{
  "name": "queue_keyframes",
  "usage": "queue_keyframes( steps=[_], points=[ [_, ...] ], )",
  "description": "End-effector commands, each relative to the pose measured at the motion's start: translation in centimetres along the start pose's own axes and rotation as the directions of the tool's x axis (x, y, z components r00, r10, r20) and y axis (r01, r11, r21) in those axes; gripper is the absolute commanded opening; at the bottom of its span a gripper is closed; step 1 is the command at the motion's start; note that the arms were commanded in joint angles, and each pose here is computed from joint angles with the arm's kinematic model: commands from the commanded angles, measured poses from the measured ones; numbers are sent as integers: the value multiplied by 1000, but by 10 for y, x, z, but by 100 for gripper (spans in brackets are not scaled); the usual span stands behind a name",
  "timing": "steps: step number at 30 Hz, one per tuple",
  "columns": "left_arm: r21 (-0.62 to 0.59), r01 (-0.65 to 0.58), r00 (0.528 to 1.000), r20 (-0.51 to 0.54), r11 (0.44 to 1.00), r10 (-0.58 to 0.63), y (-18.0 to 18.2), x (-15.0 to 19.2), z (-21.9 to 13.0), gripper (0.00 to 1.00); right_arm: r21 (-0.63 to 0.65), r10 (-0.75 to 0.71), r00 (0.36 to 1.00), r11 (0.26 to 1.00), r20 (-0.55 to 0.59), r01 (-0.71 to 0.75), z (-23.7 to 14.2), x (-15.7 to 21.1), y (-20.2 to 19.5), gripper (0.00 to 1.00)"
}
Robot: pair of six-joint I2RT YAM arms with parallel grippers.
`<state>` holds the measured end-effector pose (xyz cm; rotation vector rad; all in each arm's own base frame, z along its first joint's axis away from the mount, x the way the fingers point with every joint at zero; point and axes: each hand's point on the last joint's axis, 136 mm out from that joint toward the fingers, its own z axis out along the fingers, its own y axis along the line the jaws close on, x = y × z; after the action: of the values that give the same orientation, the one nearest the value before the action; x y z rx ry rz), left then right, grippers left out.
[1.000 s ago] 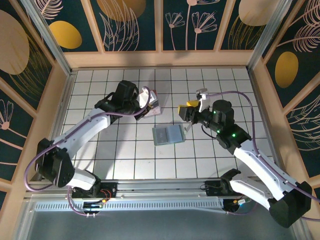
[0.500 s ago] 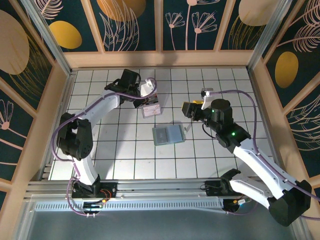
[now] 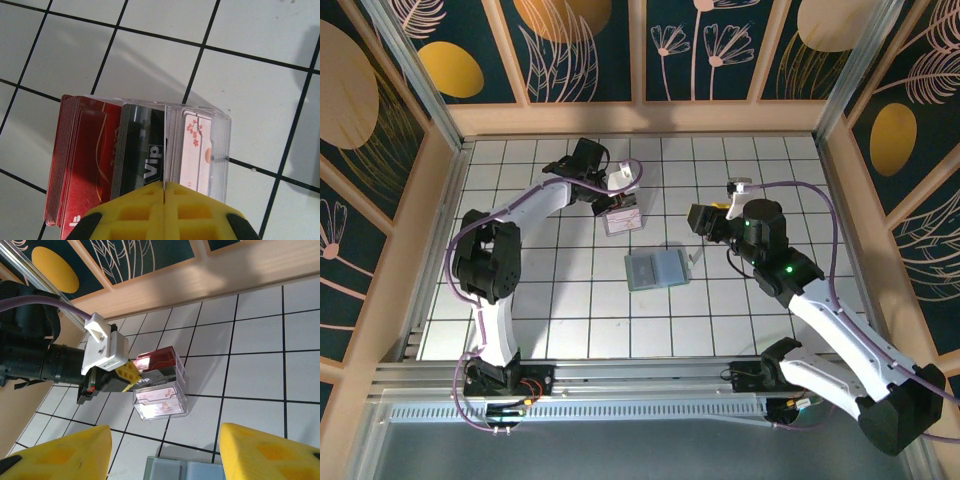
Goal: Take the credit cards out of the card holder
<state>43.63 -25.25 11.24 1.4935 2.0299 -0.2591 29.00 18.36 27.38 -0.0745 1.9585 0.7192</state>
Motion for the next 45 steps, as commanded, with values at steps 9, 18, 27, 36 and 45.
queue_keyframes(
  steps=[9, 18, 27, 36, 45],
  points=[
    [4, -26, 999, 28, 1000, 26, 9, -6, 2, 0, -1, 23, 999, 1000, 37, -23, -4, -13, 3, 59],
    [6, -32, 999, 36, 999, 32, 11, -6, 5, 0, -13, 23, 999, 1000, 26, -23, -2, -10, 4, 59],
    [25, -28, 999, 35, 999, 27, 10, 0, 14, 0, -28, 26, 1000, 999, 12, -26, 1, -6, 6, 59],
    [48, -19, 1000, 10, 999, 18, 6, 8, 18, 1, -47, 33, 999, 998, 2, -33, 2, -3, 9, 59],
    [45, -16, 1000, 3, 999, 15, 6, 3, 7, 45, -54, 35, 999, 998, -5, -35, 3, -2, 10, 59]
  ],
)
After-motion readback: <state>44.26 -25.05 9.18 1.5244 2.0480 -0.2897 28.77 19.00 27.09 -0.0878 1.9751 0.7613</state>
